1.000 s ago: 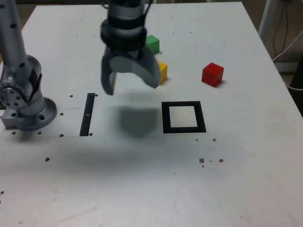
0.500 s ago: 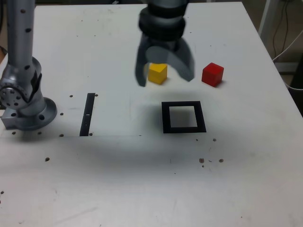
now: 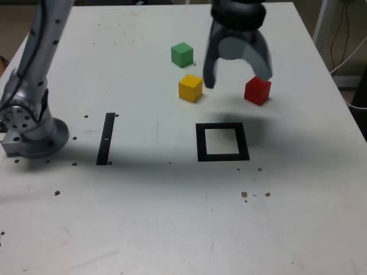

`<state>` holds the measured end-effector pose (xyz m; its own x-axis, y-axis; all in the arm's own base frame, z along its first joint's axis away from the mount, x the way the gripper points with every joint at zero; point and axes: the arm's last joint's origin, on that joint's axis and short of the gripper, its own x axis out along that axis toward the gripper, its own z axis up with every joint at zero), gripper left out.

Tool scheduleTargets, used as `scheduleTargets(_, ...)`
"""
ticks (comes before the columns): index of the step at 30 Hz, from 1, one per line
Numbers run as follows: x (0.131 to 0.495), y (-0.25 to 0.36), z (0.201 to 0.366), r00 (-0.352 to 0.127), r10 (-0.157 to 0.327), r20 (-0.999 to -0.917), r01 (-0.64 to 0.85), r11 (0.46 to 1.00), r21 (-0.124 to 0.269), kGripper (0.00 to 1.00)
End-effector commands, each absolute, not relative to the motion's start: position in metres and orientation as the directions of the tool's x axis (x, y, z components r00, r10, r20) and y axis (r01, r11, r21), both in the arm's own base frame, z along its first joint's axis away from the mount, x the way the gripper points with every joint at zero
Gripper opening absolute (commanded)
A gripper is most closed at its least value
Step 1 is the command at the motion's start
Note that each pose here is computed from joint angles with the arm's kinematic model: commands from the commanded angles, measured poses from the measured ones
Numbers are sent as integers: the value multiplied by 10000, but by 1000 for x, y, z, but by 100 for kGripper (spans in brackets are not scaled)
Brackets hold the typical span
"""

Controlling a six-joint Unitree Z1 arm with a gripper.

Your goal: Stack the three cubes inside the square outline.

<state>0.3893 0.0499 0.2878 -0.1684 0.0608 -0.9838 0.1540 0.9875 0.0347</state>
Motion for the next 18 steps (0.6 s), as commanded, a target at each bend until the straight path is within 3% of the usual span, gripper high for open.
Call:
scheduleTargets(1, 396, 56, 286, -1717, 556, -9836, 1577, 9871, 282, 100)
scheduleTargets(18, 439, 114, 269, -1486, 402, -9881, 2161, 9763, 72, 100)
